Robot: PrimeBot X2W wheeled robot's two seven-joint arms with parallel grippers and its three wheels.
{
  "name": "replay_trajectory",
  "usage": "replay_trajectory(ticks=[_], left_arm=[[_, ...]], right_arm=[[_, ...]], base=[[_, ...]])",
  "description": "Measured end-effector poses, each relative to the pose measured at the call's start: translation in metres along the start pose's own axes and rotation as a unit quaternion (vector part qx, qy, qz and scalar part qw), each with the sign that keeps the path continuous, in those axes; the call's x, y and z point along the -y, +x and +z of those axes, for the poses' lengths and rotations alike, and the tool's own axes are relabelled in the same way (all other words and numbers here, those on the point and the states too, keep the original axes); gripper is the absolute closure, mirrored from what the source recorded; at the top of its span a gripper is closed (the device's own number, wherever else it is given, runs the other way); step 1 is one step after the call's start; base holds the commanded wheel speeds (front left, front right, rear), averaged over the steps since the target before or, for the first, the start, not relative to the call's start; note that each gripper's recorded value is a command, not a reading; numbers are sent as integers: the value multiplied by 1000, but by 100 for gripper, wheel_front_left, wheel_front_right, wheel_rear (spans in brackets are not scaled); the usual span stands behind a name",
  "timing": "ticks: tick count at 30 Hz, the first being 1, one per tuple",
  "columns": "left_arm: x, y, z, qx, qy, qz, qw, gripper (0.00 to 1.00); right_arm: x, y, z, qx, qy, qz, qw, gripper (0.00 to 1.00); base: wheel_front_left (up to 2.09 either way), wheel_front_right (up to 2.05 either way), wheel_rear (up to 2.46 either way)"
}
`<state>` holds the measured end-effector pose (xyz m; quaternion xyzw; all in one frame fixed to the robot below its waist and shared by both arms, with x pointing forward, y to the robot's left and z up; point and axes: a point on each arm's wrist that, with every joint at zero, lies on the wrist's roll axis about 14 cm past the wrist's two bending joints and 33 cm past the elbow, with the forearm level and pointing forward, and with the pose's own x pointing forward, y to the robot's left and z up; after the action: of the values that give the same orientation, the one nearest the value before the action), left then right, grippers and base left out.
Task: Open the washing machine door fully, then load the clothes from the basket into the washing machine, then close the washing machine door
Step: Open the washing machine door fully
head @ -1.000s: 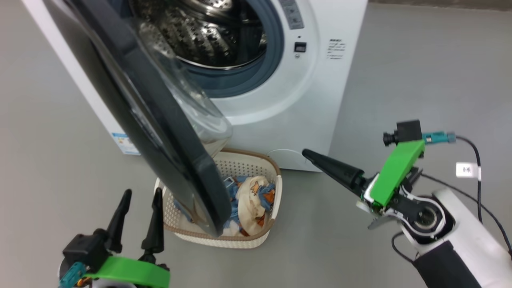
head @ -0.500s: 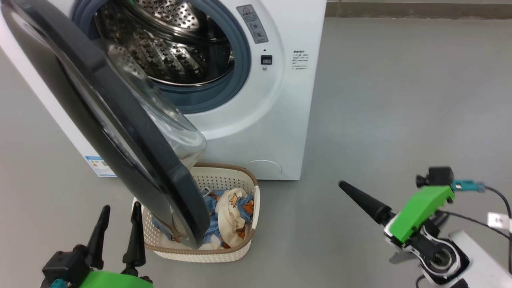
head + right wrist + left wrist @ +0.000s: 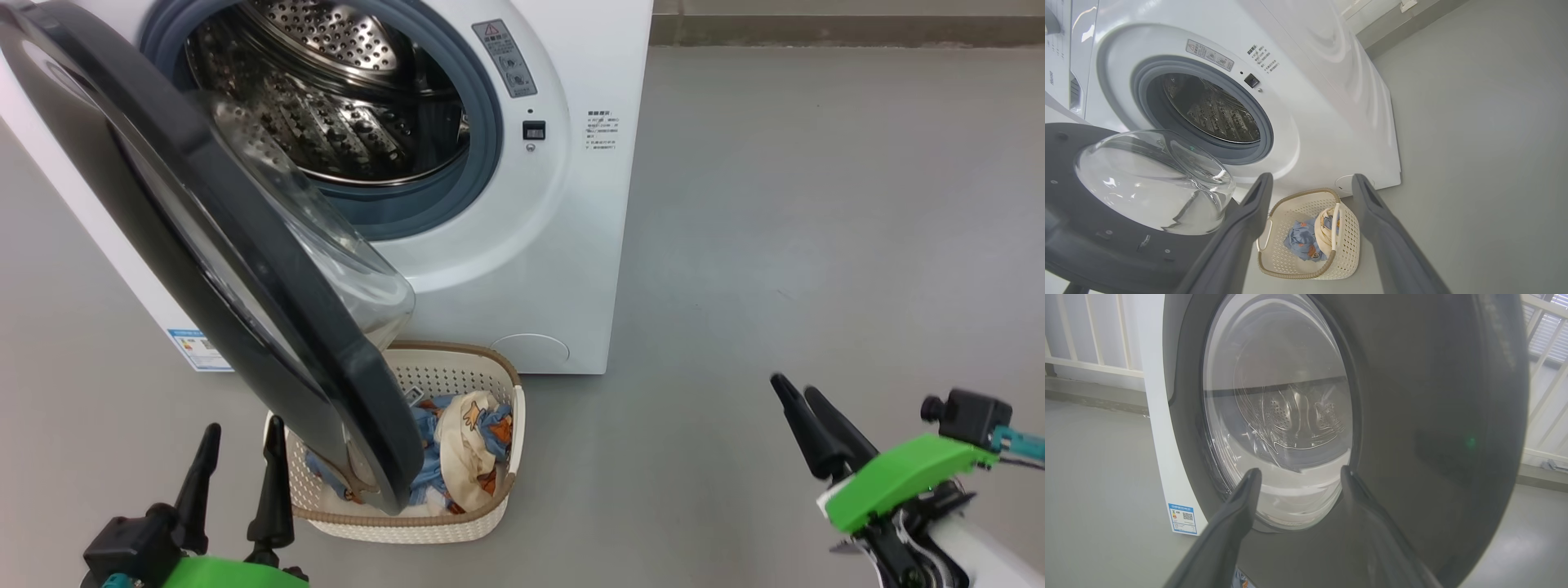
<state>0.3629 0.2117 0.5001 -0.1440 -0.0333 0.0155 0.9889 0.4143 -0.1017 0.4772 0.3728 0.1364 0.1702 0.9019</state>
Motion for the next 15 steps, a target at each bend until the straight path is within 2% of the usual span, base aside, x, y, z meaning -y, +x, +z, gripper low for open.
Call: replay_trajectory(ticks=[5, 7, 10, 15], left_arm=[[-1, -3, -3, -4, -1, 2, 1000, 0], [-1, -4, -4, -6, -1, 2, 1000, 0], [-1, -4, -6, -8, -1, 2, 1000, 0], [0, -4, -8, -11, -2, 2, 1000, 0]], right_arm=[[16, -8, -5, -1, -59, -15, 998, 0], [19, -7, 6, 17, -74, -19, 997, 0], [20, -7, 21, 35, -134, -18, 990, 0], [12, -8, 21, 58, -159, -11, 985, 0]], base=[[0, 0, 0], [0, 0, 0], [0, 0, 0], [0, 0, 0]])
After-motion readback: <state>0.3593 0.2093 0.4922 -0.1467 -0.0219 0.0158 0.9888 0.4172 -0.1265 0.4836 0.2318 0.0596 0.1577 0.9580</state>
